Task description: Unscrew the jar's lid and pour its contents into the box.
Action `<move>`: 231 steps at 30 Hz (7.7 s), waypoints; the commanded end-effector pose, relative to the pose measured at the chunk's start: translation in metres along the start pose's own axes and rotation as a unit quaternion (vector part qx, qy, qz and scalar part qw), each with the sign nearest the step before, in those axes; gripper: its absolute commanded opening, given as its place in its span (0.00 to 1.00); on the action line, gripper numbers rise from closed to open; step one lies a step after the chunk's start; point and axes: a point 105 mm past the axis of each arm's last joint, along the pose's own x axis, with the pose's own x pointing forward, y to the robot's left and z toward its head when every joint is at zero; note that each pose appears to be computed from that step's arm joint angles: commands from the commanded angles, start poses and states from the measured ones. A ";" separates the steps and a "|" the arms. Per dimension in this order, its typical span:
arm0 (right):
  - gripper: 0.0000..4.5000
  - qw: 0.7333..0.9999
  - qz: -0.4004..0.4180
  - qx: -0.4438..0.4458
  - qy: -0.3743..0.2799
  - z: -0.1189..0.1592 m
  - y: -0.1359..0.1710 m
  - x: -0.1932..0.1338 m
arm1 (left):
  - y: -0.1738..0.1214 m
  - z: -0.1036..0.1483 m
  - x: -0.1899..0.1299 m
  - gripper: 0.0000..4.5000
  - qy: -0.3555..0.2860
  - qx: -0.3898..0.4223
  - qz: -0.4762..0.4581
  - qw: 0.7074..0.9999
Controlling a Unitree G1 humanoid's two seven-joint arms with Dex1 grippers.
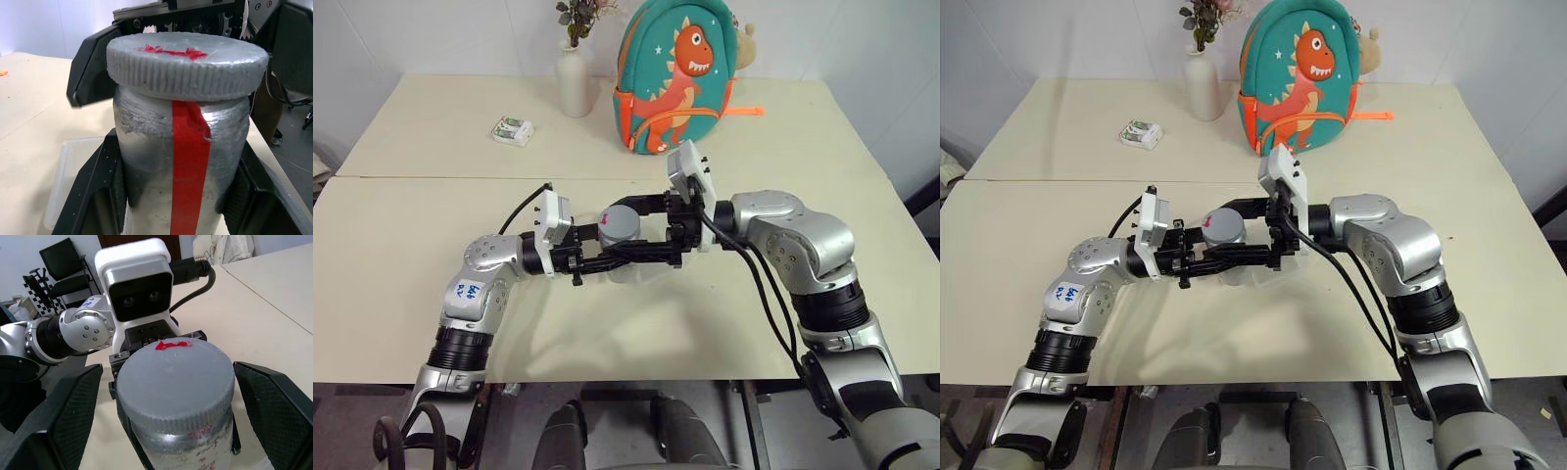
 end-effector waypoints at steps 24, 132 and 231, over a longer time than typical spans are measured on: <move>0.58 0.998 0.014 -0.031 -0.056 0.032 0.008 0.002 | -0.002 0.010 0.002 0.45 -0.013 0.018 -0.004 1.000; 1.00 0.952 -0.273 -0.097 -0.097 0.018 0.017 -0.135 | 0.076 0.043 0.067 0.45 0.160 0.848 0.098 0.496; 1.00 0.957 -0.265 -0.066 -0.097 0.001 0.001 -0.129 | 0.122 0.073 0.000 0.45 0.164 0.481 0.363 0.781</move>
